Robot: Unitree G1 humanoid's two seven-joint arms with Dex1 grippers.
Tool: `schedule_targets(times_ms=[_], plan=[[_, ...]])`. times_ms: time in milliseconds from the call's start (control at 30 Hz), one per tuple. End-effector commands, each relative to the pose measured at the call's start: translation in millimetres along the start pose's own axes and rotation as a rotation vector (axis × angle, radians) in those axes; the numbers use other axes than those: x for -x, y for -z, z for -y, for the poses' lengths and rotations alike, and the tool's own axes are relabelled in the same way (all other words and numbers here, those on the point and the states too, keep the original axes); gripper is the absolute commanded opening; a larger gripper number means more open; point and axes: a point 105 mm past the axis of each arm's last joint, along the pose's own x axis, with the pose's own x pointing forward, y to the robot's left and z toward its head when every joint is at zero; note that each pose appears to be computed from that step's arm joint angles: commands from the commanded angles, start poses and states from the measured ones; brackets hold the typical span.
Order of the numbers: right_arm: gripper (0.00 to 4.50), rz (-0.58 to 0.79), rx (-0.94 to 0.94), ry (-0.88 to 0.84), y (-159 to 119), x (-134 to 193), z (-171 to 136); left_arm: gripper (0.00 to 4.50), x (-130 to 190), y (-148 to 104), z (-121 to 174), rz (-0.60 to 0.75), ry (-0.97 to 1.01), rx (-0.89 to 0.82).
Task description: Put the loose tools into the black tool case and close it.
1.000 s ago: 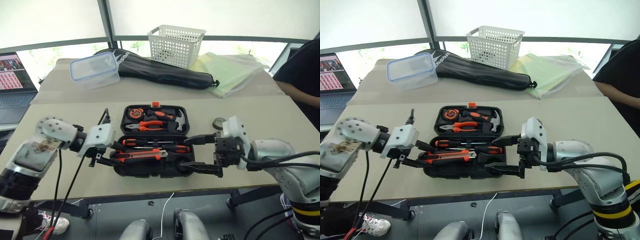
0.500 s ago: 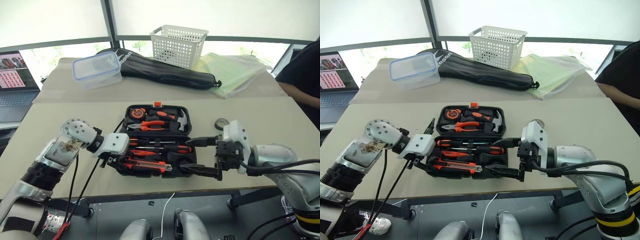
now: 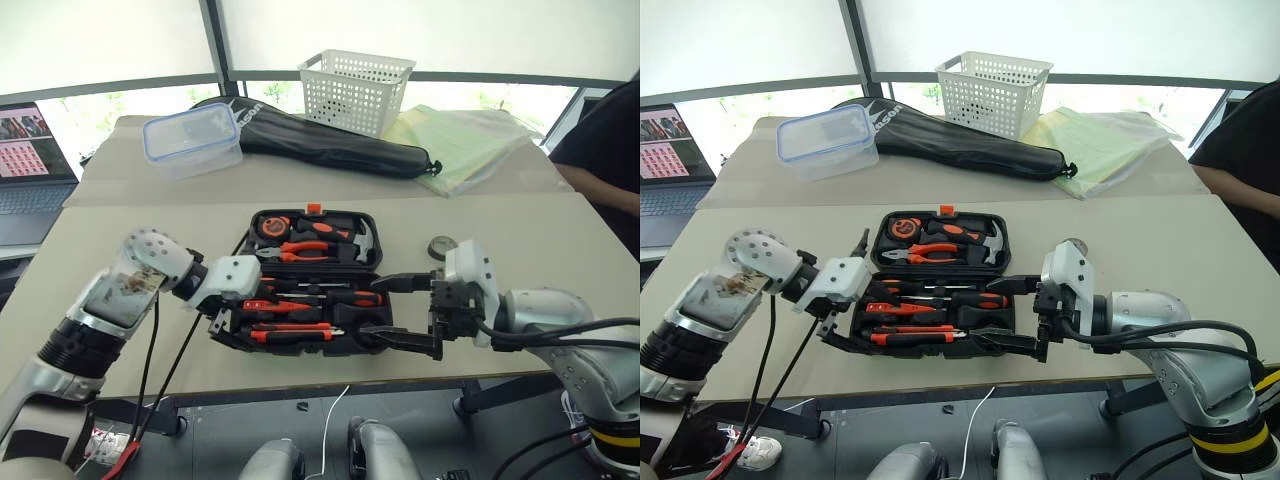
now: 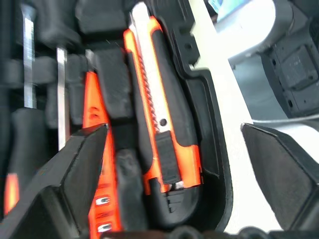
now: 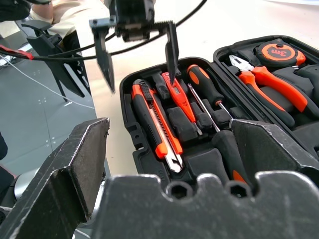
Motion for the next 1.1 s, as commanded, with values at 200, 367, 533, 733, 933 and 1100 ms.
schedule_targets(times_ms=[200, 367, 533, 733, 933, 1100], plan=[[4.50, 0.031, 0.053, -0.009, -11, 0, -1, 3.36, 6, -1, -7, -0.015, -0.058, -0.066], [4.50, 0.027, 0.054, -0.011, -11, 0, -1, 1.52, -2, -3, -4, -0.003, -0.025, -0.077], [4.50, 0.023, 0.057, -0.008, -11, 1, -1, 0.08, -6, -3, 9, 0.001, 0.052, -0.073], [4.50, 0.021, 0.057, -0.006, -10, 1, -1, 0.08, -15, 16, 11, -0.090, 0.051, -0.102], [4.50, 0.023, 0.058, -0.005, -11, 1, -1, 0.08, -23, 35, 7, -0.181, 0.023, -0.164], [4.50, 0.022, 0.057, -0.008, -11, 1, -2, 0.08, -21, 36, 4, -0.165, 0.001, -0.148]])
